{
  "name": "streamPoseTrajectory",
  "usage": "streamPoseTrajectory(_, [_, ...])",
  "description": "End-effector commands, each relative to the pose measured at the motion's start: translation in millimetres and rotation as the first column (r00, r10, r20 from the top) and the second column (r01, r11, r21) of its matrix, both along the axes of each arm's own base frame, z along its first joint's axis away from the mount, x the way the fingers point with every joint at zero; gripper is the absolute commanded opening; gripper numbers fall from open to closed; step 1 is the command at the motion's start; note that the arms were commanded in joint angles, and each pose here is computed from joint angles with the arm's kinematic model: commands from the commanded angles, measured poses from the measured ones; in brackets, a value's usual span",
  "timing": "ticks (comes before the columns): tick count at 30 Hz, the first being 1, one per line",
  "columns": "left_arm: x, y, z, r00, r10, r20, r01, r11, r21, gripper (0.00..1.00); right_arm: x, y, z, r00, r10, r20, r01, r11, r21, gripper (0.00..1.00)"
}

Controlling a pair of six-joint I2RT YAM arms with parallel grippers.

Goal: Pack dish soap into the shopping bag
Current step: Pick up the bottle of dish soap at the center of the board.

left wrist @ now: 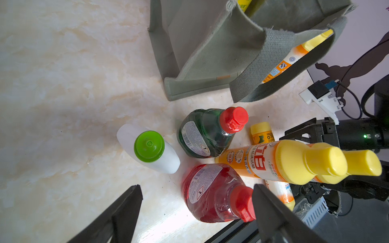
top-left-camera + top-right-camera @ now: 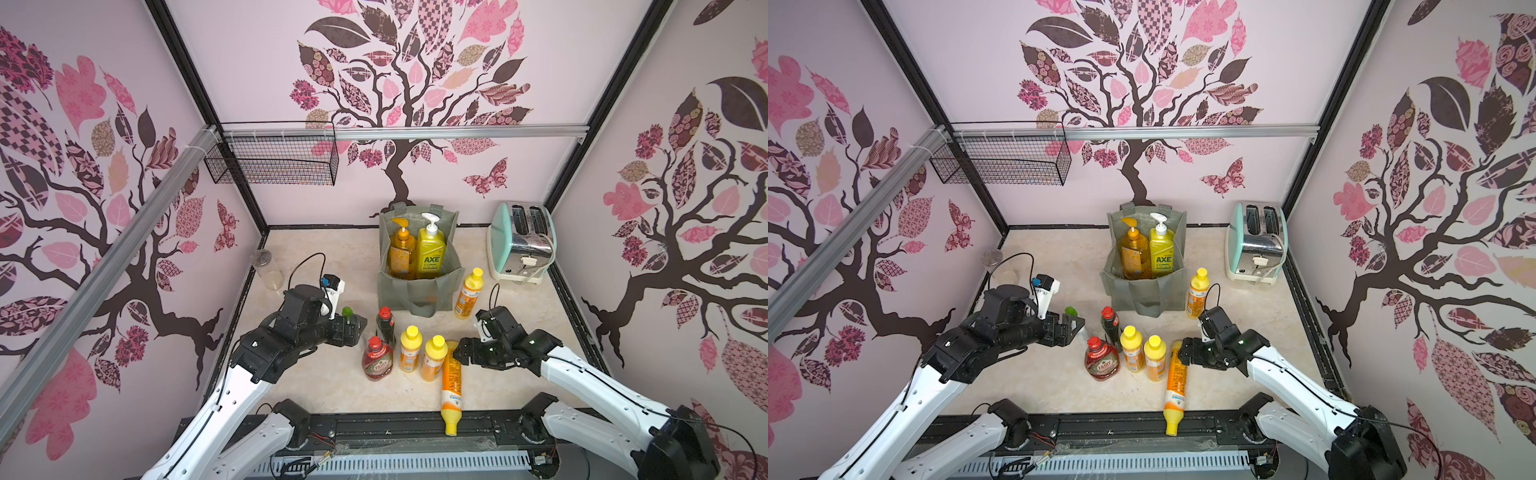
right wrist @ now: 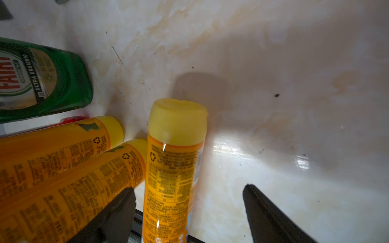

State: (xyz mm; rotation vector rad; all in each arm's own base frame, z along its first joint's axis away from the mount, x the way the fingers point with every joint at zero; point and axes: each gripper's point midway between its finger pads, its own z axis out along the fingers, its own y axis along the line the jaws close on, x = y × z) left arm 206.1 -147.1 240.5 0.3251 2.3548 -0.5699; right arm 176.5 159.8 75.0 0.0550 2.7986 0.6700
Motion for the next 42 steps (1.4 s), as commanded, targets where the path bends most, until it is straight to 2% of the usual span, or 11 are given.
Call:
streamPoseTrajectory(1, [1.9, -2.4, 6.1, 1.000, -0.006, 0.027, 0.007, 1.000, -0.023, 0.88, 6.3, 6.9, -0.6, 1.000, -0.015, 0.020, 0.015, 1.000, 0.009, 0.85])
streamPoseTrajectory(8, [-0.4, -1.3, 4.6, 1.000, -0.007, 0.024, 0.007, 1.000, -0.023, 0.88, 2.9, 7.8, -21.7, 1.000, -0.004, -0.013, 0.003, 0.998, -0.067, 0.84])
streamPoseTrajectory(13, [-2.6, 1.0, 4.9, 1.000, -0.003, 0.026, 0.004, 1.000, -0.020, 0.88, 2.0, 6.4, -35.5, 1.000, 0.006, -0.029, -0.011, 0.990, -0.142, 0.78])
streamPoseTrajectory(20, [-4.1, 1.9, 9.0, 0.999, -0.003, 0.032, 0.004, 1.000, -0.022, 0.88, 2.4, -4.9, -46.4, 0.999, 0.002, -0.034, -0.010, 0.973, -0.229, 0.76])
streamPoseTrajectory(24, [-4.5, 1.8, 10.9, 0.999, -0.004, 0.034, 0.004, 1.000, -0.025, 0.88, 3.8, -15.4, -46.4, 1.000, -0.007, -0.021, 0.001, 0.959, -0.284, 0.70])
streamPoseTrajectory(27, [-4.7, 1.7, 11.1, 0.999, -0.004, 0.034, 0.005, 1.000, -0.027, 0.88, 5.9, -17.8, -46.7, 1.000, -0.013, -0.011, 0.009, 0.955, -0.298, 0.58])
streamPoseTrajectory(30, [-5.1, 1.3, 11.9, 0.999, -0.005, 0.033, 0.006, 1.000, -0.031, 0.88, 9.6, -16.3, -46.8, 1.000, -0.016, -0.003, 0.014, 0.954, -0.300, 0.55])
streamPoseTrajectory(35, [-6.3, 1.6, 16.1, 0.999, -0.006, 0.037, 0.007, 0.999, -0.034, 0.87, 20.4, -10.3, -37.1, 1.000, -0.012, 0.021, 0.018, 0.957, -0.290, 0.51])
streamPoseTrajectory(36, [-7.2, 2.2, 17.6, 0.999, -0.007, 0.040, 0.009, 0.999, -0.034, 0.87, 22.2, -8.7, -31.9, 1.000, -0.010, 0.028, 0.018, 0.959, -0.284, 0.46])
streamPoseTrajectory(38, [-8.8, 3.1, 20.0, 0.999, -0.009, 0.043, 0.011, 0.999, -0.033, 0.87, 25.9, -6.3, -18.1, 0.998, -0.008, 0.055, 0.023, 0.963, -0.268, 0.41])
streamPoseTrajectory(42, [-12.2, 3.2, 25.4, 0.999, -0.018, 0.051, 0.020, 0.999, -0.042, 0.87, 32.4, -7.3, 19.8, 0.992, -0.016, 0.129, 0.046, 0.972, -0.231, 0.39])
